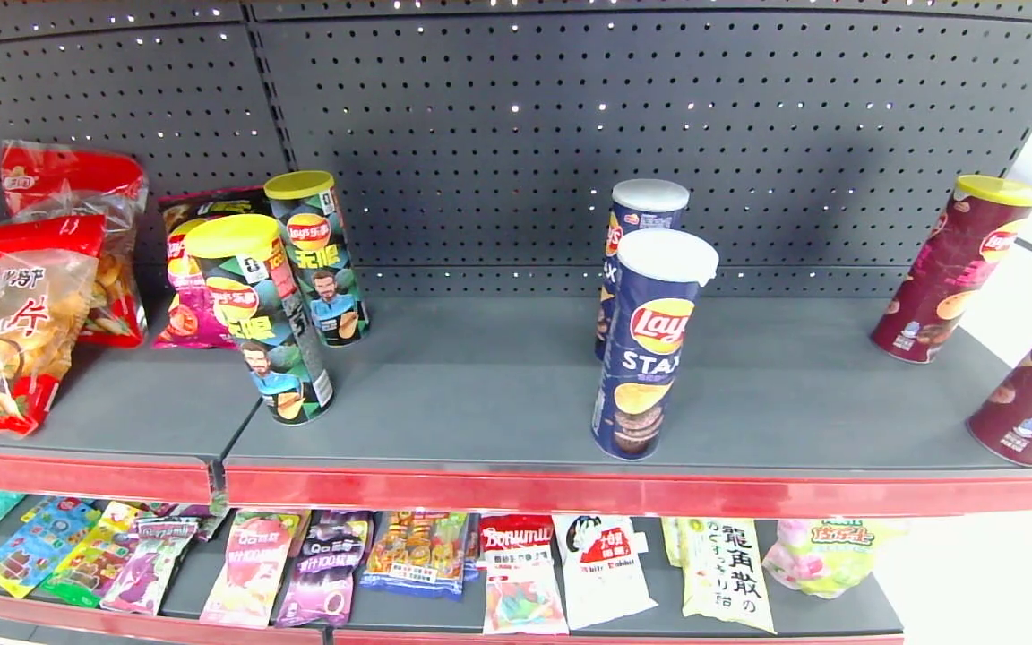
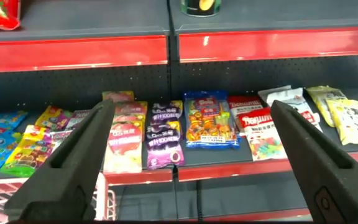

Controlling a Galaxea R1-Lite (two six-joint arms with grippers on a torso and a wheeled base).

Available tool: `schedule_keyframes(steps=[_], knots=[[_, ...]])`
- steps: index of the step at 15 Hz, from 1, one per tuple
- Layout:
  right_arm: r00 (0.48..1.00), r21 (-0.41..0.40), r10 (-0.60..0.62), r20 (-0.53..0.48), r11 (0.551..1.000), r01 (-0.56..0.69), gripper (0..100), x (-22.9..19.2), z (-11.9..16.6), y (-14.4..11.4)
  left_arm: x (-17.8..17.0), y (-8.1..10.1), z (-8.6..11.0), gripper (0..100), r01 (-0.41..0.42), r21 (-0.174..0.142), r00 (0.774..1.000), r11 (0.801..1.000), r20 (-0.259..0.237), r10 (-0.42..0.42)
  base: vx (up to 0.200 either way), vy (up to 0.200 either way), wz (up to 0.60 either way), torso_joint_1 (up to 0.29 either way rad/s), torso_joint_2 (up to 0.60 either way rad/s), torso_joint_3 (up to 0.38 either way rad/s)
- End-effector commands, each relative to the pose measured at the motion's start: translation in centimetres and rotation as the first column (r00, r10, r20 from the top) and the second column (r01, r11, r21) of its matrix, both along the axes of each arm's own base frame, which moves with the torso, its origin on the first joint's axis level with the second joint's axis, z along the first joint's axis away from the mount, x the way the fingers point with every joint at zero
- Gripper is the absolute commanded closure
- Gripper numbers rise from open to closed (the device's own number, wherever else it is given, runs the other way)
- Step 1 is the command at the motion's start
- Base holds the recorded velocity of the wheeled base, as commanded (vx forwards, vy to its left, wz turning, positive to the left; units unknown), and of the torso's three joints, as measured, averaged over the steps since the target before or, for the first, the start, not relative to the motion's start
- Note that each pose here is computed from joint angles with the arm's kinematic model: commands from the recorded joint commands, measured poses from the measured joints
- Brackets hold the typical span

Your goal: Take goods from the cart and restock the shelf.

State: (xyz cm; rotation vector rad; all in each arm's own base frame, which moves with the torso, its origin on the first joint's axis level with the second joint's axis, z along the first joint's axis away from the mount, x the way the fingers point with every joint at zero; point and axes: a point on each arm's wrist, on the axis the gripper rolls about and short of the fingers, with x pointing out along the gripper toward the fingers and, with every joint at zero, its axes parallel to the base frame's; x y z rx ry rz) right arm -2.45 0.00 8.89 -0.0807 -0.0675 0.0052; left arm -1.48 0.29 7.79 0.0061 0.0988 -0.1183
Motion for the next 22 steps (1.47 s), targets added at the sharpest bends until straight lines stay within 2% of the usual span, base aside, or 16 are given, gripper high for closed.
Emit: schedule_keyframes(steps=[1,3,5,6,8,9,10,11,15,17,22], knots=[[0.999,0.007,0.031,-0.021,0.999,-0.031,0,0.08,-0.67,0.07,0.0,0.0,-0.03,0,-0.001,-0.002,1.0,1.0,-0.001,0.001,0.0,0.0,0.0,0.0,0.0,0.0],[0.996,0.016,0.064,-0.063,0.998,-0.063,0,0.17,-1.28,0.14,0.0,0.0,-0.03,0,0.0,0.0,1.0,1.0,-0.001,0.0,0.0,0.0,0.0,0.0,0.0,0.0],[0.996,0.026,0.063,-0.063,0.998,-0.061,0,0.16,-1.25,0.14,0.0,0.0,-0.03,0,0.0,0.0,1.0,1.0,-0.001,0.0,0.0,0.0,0.0,0.0,0.0,0.0],[0.997,0.094,0.047,-0.066,0.995,-0.041,0,0.17,-1.31,0.09,0.0,0.0,-0.03,0,0.0,0.0,1.0,1.0,-0.001,0.0,0.0,0.0,0.0,0.0,0.0,0.0],[0.997,0.114,0.04,-0.066,0.993,-0.032,0,0.18,-1.31,0.07,0.02,0.04,-0.03,0,-0.026,0.002,1.0,1.0,-0.002,0.026,0.0,0.0,0.0,0.0,0.0,0.0],[0.997,0.111,0.041,-0.066,0.993,-0.033,0,0.18,-1.31,0.08,0.07,-0.01,-0.02,0,-0.055,0.004,0.998,0.998,-0.01,0.056,0.0,0.0,0.0,0.0,0.0,0.0],[0.997,0.109,0.041,-0.066,0.993,-0.033,0,0.18,-1.31,0.08,0.16,-0.14,0.0,0,-0.148,0.0,0.989,0.989,-0.024,0.148,0.0,0.0,0.0,0.0,0.0,0.0],[0.997,0.108,0.041,-0.066,0.994,-0.033,0,0.18,-1.31,0.08,0.14,-0.21,0.0,0,-0.194,-0.01,0.981,0.981,-0.023,0.194,0.0,0.0,0.0,0.0,0.0,0.0],[0.997,0.097,0.04,-0.066,0.995,-0.033,0,0.18,-1.31,0.08,-0.71,-0.18,-0.2,0,-0.15,-0.025,0.985,0.988,0.086,0.151,0.0,0.0,0.0,0.0,0.0,0.0],[0.997,0.088,0.039,-0.068,0.996,-0.033,0,0.18,-1.33,0.08,-0.78,-0.17,-0.2,0,-0.16,-0.036,0.982,0.986,0.095,0.163,0.0,0.0,0.0,0.0,0.0,0.0],[0.997,0.082,0.036,-0.068,0.996,-0.03,0,0.18,-1.33,0.07,-0.79,-0.18,-0.21,0,-0.158,-0.03,0.982,0.987,0.097,0.161,0.0,0.0,0.0,0.0,0.0,0.0]])
